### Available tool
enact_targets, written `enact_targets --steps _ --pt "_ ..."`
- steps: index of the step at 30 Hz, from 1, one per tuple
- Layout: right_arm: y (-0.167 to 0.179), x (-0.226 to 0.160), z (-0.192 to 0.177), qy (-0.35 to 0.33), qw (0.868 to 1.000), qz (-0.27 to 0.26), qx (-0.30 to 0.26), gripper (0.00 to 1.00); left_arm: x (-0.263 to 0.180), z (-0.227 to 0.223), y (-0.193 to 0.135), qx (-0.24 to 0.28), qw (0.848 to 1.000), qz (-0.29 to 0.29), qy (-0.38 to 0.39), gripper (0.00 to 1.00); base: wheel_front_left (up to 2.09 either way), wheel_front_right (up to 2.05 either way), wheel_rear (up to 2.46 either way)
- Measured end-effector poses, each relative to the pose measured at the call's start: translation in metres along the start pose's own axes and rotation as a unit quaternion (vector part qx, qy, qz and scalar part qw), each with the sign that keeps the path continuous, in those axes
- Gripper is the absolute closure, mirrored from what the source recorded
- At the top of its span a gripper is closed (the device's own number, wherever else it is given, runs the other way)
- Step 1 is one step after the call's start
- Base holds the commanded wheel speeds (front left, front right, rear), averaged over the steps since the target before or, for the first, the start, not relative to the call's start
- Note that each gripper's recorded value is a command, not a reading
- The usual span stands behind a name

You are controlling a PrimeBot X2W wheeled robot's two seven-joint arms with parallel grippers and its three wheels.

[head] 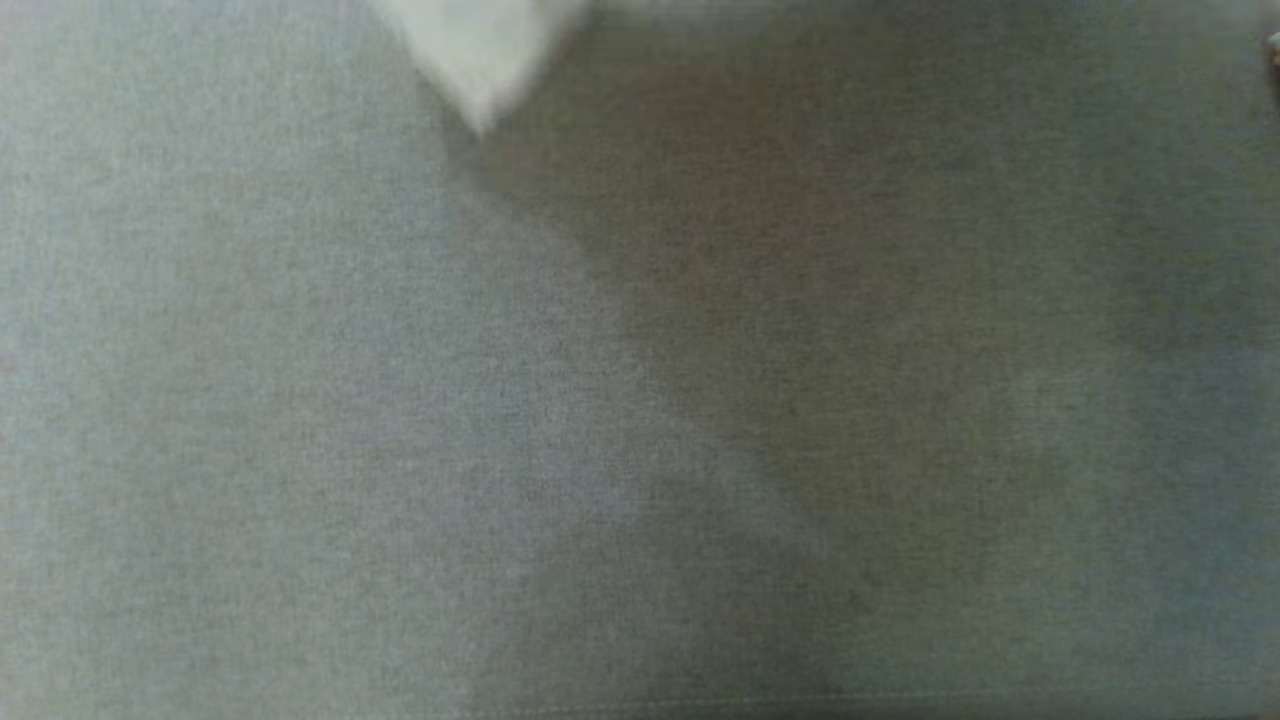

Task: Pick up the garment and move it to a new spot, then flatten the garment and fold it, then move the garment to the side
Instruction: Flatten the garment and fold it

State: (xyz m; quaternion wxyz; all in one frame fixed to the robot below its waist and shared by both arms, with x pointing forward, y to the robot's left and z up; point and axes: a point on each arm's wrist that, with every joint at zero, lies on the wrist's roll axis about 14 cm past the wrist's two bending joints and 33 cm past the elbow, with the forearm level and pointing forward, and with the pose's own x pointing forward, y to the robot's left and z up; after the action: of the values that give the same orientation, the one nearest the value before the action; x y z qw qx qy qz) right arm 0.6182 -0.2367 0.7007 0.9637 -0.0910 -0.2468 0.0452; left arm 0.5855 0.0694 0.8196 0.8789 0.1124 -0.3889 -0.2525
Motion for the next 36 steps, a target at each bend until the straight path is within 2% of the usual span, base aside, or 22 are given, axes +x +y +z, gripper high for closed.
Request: enact_targets --steps 3,6,10,14,17,22,28,33,36 --pt "0.002 -0.003 -0.02 0.018 1.0 0.007 -0.007 1.0 -0.013 -0.01 -0.019 -0.005 0.999 -0.035 0.002 1.0 0.0 0.0 0.0" --pt "0.01 -0.019 -0.05 0.049 0.999 0.015 0.003 1.0 -0.053 -0.044 -0.026 -0.023 0.998 -0.042 0.049 1.0 0.0 0.0 0.0" --pt "0.025 -0.064 -0.104 0.124 0.992 0.026 0.025 1.0 -0.128 -0.097 -0.053 -0.058 0.986 -0.053 0.148 1.0 0.0 0.0 0.0" --pt "0.034 -0.122 -0.135 0.189 0.98 0.032 0.045 1.0 -0.19 -0.115 -0.087 -0.093 0.971 -0.062 0.213 1.0 0.0 0.0 0.0" --pt "0.038 -0.163 -0.14 0.22 0.973 0.034 0.057 1.0 -0.234 -0.115 -0.109 -0.115 0.959 -0.058 0.253 1.0 0.0 0.0 0.0" --pt "0.036 -0.237 -0.14 0.272 0.959 0.02 0.071 1.0 -0.308 -0.107 -0.152 -0.156 0.93 -0.057 0.329 1.0 0.0 0.0 0.0" --pt "0.048 -0.329 -0.13 0.343 0.934 0.011 0.099 1.0 -0.361 -0.085 -0.177 -0.189 0.905 -0.036 0.381 1.0 0.0 0.0 0.0" --pt "0.044 -0.352 -0.114 0.349 0.932 0.003 0.098 1.0 -0.373 -0.07 -0.18 -0.202 0.9 -0.019 0.386 1.0 0.0 0.0 0.0" --pt "0.043 -0.352 -0.112 0.35 0.931 -0.004 0.101 1.0 -0.368 -0.068 -0.172 -0.197 0.905 -0.01 0.377 1.0 0.0 0.0 0.0"
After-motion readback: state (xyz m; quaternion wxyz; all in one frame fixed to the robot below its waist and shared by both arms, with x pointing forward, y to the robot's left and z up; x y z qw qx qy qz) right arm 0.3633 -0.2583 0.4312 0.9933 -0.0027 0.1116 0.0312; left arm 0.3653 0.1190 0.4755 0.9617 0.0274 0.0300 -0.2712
